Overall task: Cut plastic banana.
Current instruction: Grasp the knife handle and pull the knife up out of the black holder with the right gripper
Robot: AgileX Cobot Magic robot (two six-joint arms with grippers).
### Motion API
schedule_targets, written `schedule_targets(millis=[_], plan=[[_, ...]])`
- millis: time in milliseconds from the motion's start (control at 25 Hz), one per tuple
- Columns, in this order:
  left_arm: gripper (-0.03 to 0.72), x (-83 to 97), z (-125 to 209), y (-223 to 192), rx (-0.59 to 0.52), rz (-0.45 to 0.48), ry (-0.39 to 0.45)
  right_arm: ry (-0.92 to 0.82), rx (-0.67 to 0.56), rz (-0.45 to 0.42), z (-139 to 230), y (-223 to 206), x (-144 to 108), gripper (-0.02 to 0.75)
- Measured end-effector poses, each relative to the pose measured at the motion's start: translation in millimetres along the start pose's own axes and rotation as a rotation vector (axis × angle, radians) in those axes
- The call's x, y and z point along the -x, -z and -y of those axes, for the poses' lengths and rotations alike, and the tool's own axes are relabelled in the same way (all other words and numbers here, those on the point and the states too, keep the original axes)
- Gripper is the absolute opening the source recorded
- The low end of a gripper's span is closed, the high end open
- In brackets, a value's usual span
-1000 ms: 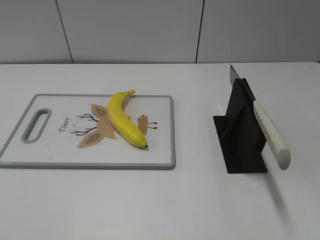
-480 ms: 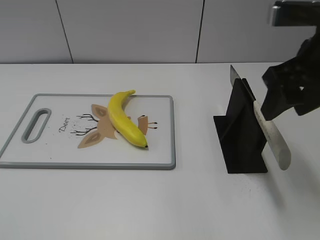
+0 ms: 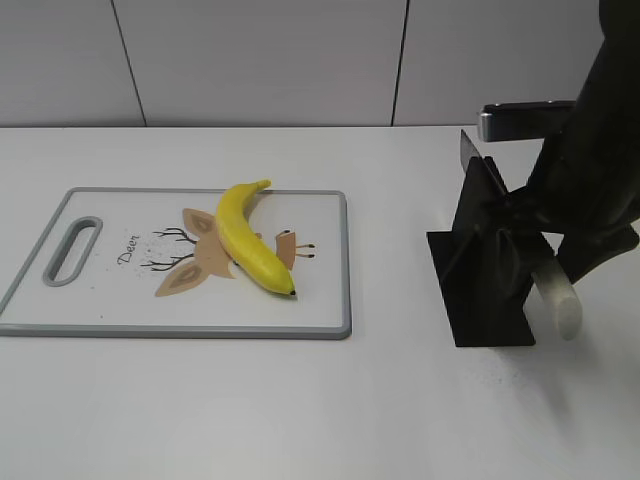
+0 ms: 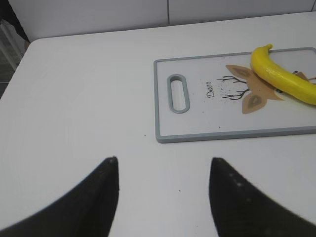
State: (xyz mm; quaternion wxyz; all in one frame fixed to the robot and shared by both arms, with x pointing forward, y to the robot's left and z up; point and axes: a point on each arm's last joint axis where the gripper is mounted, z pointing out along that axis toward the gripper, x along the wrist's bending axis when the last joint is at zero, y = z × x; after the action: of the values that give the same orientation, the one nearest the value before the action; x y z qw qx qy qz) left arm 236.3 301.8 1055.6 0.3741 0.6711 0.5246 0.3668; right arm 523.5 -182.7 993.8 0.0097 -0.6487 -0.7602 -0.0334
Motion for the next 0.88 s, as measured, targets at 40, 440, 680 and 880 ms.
schedule_targets(millis=[40, 440, 680, 880], plan=[[0.554, 0.0, 0.0, 0.0, 0.000, 0.000, 0.000, -0.001, -0.009, 0.002, -1.0, -3.3, 0.0, 0.467], [0.554, 0.0, 0.0, 0.0, 0.000, 0.000, 0.000, -0.026, -0.028, 0.003, -2.4, -6.6, -0.2, 0.185], [0.554, 0.0, 0.0, 0.0, 0.000, 0.000, 0.000, -0.039, -0.032, -0.003, -6.4, 11.3, -2.5, 0.185], [0.554, 0.0, 0.0, 0.0, 0.000, 0.000, 0.000, -0.012, 0.051, -0.022, -7.4, 50.0, -4.7, 0.185]])
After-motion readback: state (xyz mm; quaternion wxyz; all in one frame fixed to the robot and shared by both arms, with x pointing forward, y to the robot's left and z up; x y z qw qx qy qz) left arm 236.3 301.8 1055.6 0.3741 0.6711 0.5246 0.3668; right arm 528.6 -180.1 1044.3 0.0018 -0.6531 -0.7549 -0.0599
